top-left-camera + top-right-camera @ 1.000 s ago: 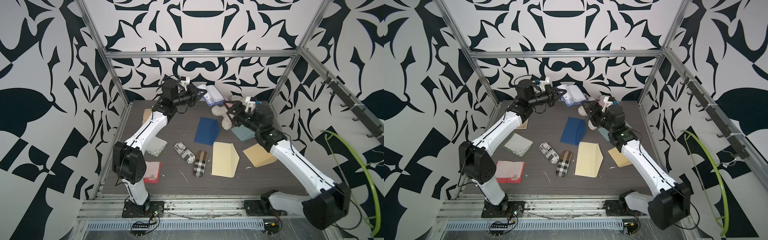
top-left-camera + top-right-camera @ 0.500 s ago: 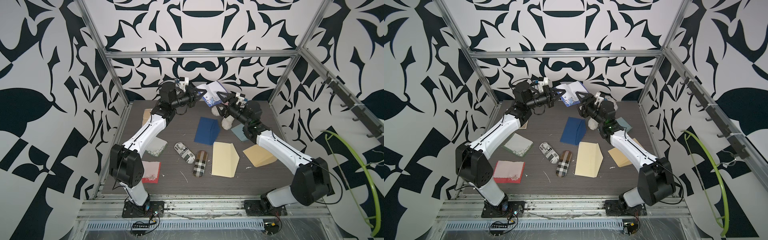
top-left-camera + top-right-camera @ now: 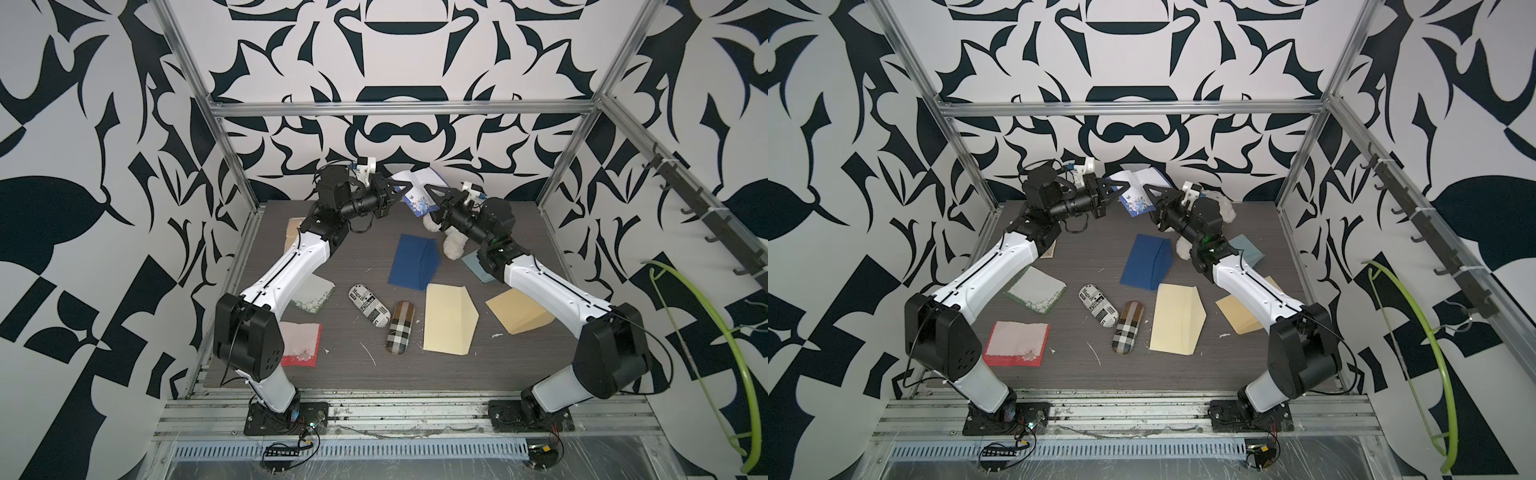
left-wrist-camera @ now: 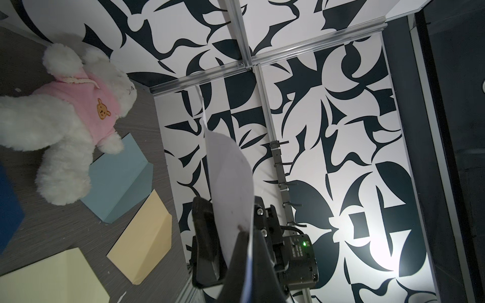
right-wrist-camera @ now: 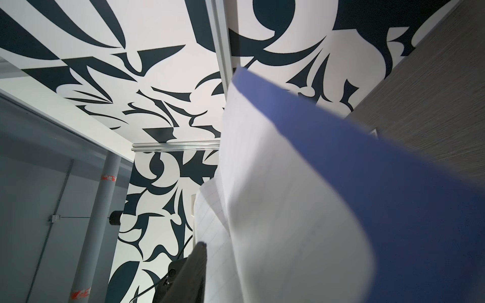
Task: Take the letter paper out of the envelope
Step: Unfold the letter paper.
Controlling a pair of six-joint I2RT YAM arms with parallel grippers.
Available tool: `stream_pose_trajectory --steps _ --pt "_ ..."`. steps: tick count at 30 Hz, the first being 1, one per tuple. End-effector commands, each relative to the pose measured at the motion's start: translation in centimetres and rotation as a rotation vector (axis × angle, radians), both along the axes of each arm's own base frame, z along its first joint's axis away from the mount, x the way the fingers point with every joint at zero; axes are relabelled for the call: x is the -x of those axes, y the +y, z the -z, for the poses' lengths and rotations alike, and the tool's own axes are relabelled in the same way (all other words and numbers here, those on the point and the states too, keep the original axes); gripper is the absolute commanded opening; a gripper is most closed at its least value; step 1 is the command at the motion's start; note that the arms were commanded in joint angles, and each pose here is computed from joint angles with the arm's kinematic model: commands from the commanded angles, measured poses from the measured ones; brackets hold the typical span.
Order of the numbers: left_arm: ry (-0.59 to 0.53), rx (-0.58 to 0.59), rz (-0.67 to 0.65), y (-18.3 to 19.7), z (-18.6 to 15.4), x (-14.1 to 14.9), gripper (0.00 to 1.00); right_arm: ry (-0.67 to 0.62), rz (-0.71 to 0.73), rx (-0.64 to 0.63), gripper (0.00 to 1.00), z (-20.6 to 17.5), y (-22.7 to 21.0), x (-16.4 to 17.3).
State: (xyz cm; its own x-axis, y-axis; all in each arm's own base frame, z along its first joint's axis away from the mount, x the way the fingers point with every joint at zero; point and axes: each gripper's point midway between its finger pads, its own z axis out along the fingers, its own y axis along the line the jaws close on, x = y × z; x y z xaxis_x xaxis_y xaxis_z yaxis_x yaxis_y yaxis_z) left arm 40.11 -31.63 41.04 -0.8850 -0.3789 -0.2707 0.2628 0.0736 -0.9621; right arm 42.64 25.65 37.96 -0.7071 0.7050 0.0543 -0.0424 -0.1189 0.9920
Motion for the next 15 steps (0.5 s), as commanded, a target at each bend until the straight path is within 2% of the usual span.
stream_pose_trajectory --steps 1,8,11,12,14,15 --pt "-0.049 0.017 0.01 0.3 -1.5 1.2 0.0 -0.113 0.022 -0.034 0.28 -4.2 -0.8 0.9" --pt "-0.037 0.014 0.017 0.0 -1.0 1.2 0.0 -0.129 0.01 -0.056 0.04 -4.6 -0.6 0.6" --pt "-0.031 0.005 0.018 0.1 -0.7 1.3 0.0 -0.133 0.017 -0.017 0.0 -4.7 -1.1 0.8" --pt "-0.03 -0.002 0.017 0.1 -0.5 1.3 0.08 -0.137 0.013 0.004 0.0 -4.8 -1.2 0.8" --pt "-0.021 -0.039 0.014 0.3 0.1 1.4 0.39 -0.132 -0.006 0.085 0.0 -4.7 -1.8 1.1" --pt "-0.015 -0.07 0.005 0.5 0.5 1.4 0.51 -0.135 -0.022 0.137 0.0 -4.6 -2.1 1.3"
